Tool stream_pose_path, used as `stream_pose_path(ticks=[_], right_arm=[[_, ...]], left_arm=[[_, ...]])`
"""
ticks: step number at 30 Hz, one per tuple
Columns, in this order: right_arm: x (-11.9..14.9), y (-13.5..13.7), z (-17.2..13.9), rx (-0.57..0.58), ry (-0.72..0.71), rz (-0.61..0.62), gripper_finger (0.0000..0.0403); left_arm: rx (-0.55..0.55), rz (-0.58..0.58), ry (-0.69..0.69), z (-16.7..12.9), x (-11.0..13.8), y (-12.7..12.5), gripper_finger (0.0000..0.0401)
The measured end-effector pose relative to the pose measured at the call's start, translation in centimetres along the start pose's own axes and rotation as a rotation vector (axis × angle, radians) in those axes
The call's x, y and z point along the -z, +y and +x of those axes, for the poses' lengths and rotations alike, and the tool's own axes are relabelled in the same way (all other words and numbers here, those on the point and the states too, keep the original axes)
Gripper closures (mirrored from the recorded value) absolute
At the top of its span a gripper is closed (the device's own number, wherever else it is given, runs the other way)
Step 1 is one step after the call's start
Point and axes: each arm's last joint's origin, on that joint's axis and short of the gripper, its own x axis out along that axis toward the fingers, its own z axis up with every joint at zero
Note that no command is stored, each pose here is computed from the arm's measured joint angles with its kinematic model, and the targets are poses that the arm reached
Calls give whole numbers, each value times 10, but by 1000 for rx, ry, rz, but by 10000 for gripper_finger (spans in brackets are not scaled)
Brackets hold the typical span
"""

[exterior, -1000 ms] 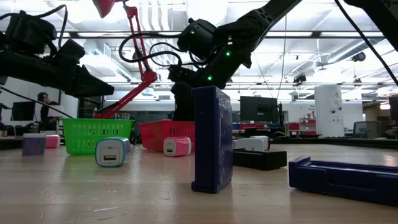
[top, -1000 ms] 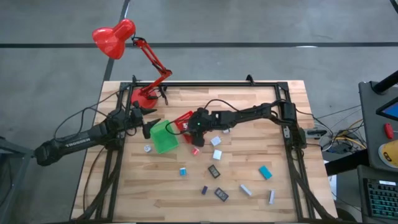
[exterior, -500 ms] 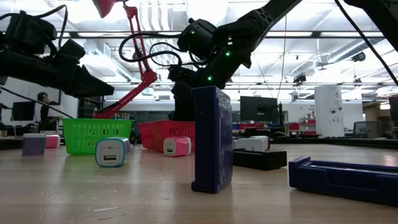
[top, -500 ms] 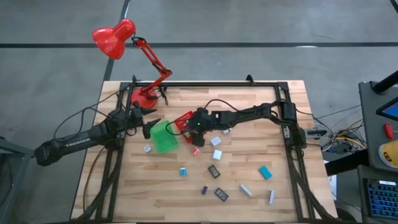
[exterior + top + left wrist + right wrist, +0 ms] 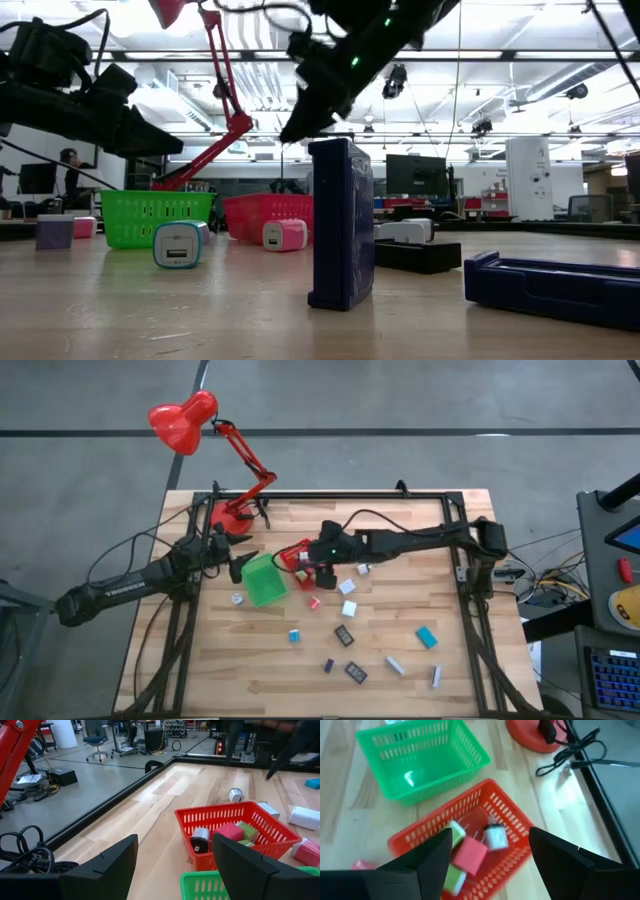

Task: Pick & Place Office items
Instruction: Put the white black charger adapter into the red bin

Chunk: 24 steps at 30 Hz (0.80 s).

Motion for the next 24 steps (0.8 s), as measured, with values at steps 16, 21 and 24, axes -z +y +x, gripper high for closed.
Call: stream_pose_path(ticks=[16, 21, 24], right_arm=[[49, -3, -60, -39, 200, -157, 145], [82, -5, -66, -32, 241, -156, 145], [99, -5, -65, -23, 227, -148, 145]], left_arm=[[0, 0, 1, 0, 0, 0, 144], [0, 0, 1, 0, 0, 0, 144], [0, 0, 1, 0, 0, 0, 144]])
